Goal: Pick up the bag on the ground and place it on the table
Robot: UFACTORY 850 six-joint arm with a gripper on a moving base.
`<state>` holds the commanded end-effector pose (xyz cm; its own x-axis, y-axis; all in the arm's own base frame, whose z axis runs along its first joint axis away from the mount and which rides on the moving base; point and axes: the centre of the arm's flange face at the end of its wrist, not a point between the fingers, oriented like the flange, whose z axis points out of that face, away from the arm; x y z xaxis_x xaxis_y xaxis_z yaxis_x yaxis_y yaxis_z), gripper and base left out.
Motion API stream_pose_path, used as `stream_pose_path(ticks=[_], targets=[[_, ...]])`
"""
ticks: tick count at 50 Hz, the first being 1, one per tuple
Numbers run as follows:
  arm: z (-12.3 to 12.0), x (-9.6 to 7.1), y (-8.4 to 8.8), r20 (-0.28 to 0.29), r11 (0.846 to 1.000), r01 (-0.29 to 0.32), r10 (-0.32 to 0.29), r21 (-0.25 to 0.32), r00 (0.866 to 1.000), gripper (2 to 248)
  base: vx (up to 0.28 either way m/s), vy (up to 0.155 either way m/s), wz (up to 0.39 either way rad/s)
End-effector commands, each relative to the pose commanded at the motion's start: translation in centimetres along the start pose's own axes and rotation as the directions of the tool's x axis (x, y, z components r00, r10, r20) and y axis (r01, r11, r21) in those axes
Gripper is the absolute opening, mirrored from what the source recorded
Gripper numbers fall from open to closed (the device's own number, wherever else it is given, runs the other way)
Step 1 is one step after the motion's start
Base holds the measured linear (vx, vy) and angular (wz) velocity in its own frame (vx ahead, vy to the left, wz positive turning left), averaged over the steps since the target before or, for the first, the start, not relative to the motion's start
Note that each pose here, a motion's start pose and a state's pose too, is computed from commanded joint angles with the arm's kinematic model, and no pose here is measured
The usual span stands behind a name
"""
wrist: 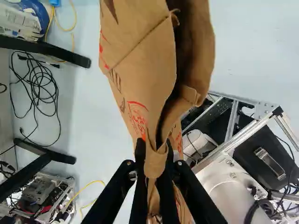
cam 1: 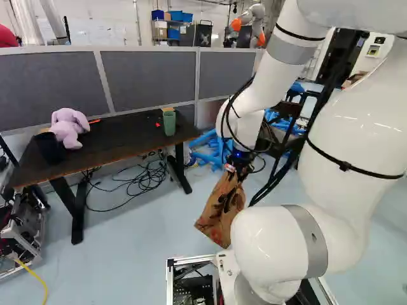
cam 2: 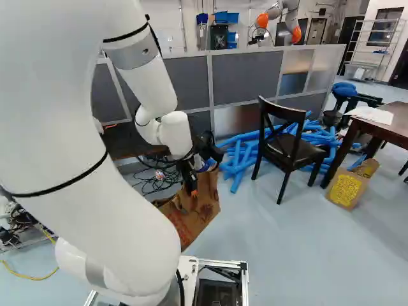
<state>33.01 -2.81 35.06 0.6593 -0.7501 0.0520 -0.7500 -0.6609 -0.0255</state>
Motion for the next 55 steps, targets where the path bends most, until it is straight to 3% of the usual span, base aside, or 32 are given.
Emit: stream_pose_path(ticks=[55], targets=[[-8.2,0.8,2.1,0.016,0.997,-0.062,0.063,-0.035,0.998,25,0.0,0.0,0.0]])
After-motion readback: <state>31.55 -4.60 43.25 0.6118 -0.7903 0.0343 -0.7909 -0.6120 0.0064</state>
